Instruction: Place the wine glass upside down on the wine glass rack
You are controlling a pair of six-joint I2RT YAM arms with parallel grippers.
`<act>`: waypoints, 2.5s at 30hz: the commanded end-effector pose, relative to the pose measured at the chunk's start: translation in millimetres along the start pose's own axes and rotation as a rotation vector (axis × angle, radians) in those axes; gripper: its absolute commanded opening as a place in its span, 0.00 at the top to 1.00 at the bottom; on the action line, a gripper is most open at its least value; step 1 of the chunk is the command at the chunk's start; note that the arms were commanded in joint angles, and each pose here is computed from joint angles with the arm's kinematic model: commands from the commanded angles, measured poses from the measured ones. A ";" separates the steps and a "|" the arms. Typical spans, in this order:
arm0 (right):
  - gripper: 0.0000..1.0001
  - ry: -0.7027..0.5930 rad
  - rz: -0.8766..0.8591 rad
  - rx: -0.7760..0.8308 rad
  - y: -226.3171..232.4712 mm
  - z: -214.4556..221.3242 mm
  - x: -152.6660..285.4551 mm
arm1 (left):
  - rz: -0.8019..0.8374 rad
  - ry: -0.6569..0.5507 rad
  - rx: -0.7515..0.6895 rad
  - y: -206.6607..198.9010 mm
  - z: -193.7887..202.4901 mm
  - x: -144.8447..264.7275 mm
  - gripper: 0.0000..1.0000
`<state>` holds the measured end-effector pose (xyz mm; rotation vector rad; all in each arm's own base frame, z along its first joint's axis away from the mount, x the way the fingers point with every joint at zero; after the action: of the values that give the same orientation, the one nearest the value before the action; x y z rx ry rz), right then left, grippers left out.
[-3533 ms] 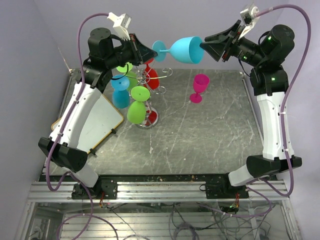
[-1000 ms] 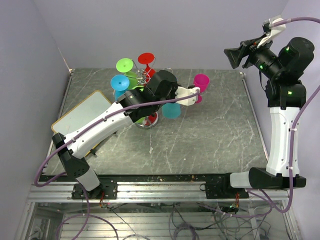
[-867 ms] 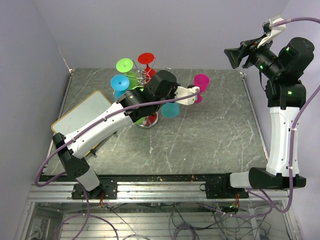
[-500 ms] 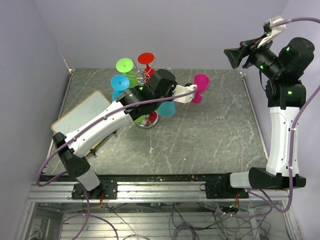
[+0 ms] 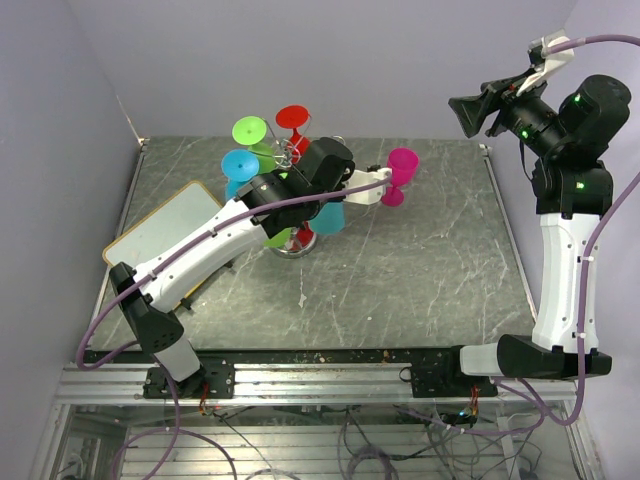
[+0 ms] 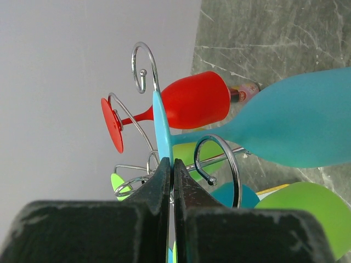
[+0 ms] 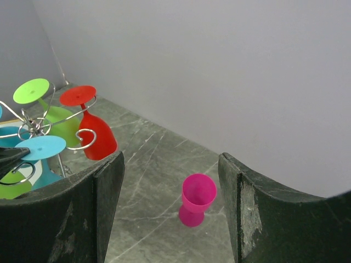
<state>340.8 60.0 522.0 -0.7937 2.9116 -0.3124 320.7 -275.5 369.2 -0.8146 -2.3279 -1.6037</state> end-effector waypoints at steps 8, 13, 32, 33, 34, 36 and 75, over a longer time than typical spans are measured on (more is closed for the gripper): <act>0.31 -0.033 0.002 0.006 -0.6 -8.3 5.8 | -0.049 0.020 0.002 18.7 11.1 21.1 0.93; 0.31 -0.033 0.004 0.002 -1.7 -7.3 5.7 | -0.050 0.014 -0.004 21.1 13.3 27.4 0.93; 0.31 -0.031 -0.002 -0.017 -5.3 -2.3 4.8 | 0.004 -0.040 -0.026 20.0 15.4 46.3 0.93; 0.31 -0.032 -0.002 -0.016 -5.5 -2.6 5.0 | 0.008 -0.045 -0.027 19.8 14.9 47.2 0.93; 0.31 -0.031 -0.002 -0.017 -5.7 -2.0 4.9 | 0.010 -0.045 -0.027 20.0 15.3 48.2 0.93; 0.31 -0.032 -0.003 -0.019 -5.7 -1.7 4.9 | 0.014 -0.052 -0.026 20.4 14.7 50.2 0.93; 0.00 0.325 0.223 0.167 -58.7 127.7 -4.4 | 0.117 -0.211 0.042 5.9 -25.5 48.7 0.93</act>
<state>392.9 0.5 414.9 -0.4893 3.1654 -0.6458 277.2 -269.0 396.8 -1.1341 -2.3218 -1.5174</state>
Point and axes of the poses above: each gripper's point midway between its finger pads, its own x axis back along the fingers, its own y axis along the line the jaws close on, z = x × y, the point moved 3 cm from there along x, back along the fingers, and after that the axes turned 8 degrees about x, right-handed, at the moved point
